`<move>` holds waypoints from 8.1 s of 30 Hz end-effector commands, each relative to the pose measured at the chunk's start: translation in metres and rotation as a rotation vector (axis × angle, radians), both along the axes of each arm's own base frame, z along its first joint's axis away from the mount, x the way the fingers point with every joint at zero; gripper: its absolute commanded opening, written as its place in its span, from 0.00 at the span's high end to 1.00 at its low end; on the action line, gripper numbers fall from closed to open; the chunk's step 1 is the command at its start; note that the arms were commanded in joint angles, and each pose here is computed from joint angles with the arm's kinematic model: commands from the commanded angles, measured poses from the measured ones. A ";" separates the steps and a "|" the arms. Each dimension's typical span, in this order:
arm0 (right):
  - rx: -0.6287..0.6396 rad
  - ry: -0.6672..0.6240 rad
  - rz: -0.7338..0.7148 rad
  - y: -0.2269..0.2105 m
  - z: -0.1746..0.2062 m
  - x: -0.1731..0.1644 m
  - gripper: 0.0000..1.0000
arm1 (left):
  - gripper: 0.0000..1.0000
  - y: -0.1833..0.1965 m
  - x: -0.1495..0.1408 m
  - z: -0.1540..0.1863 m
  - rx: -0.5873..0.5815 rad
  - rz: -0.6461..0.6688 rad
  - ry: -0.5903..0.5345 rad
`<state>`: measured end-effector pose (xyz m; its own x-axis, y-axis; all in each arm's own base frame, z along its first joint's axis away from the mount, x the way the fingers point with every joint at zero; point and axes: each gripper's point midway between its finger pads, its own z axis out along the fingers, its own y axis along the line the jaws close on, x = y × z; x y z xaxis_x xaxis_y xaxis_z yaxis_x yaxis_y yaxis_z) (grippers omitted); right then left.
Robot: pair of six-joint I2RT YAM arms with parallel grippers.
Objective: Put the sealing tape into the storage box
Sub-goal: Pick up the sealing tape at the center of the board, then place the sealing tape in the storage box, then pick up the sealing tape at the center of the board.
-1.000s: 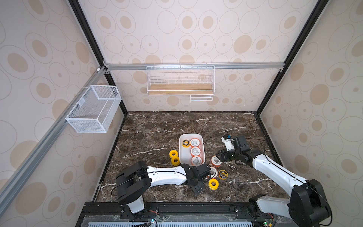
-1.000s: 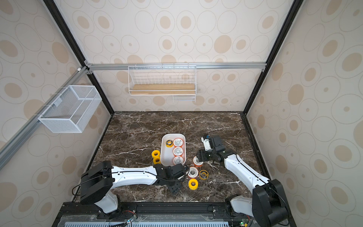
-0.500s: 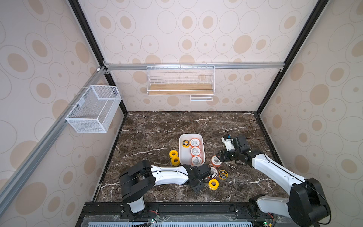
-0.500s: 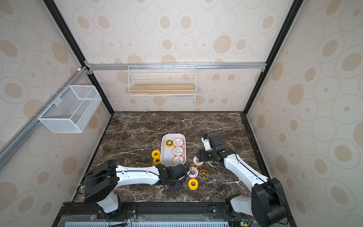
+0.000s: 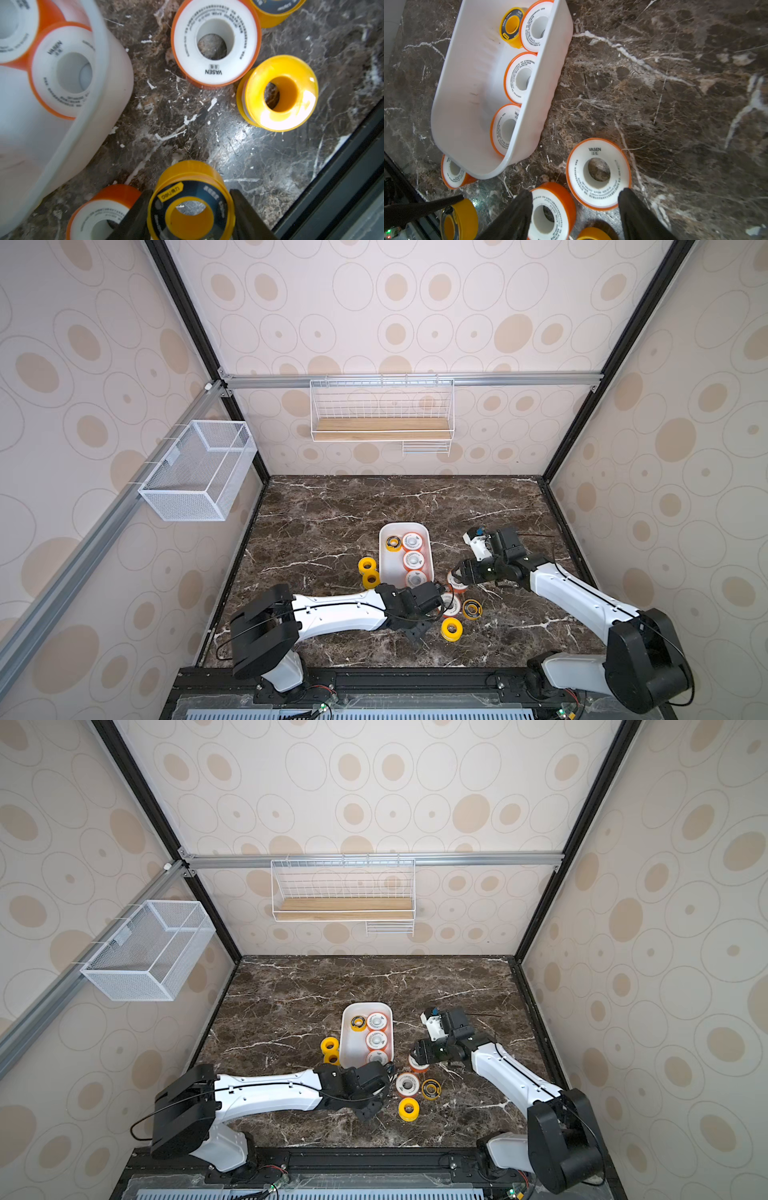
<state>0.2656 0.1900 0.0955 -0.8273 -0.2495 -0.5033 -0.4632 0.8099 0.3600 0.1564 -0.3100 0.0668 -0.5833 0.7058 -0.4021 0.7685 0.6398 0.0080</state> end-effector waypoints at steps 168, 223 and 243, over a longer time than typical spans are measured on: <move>-0.350 0.166 -0.016 -0.047 -0.054 -0.092 0.14 | 0.01 0.237 0.099 0.162 -0.378 0.791 -0.319; -0.327 0.051 -0.024 -0.019 -0.015 -0.050 0.37 | 0.01 0.231 0.100 0.158 -0.384 0.774 -0.290; -0.060 0.038 0.265 0.095 0.029 -0.006 0.36 | 0.01 0.232 0.100 0.159 -0.380 0.775 -0.295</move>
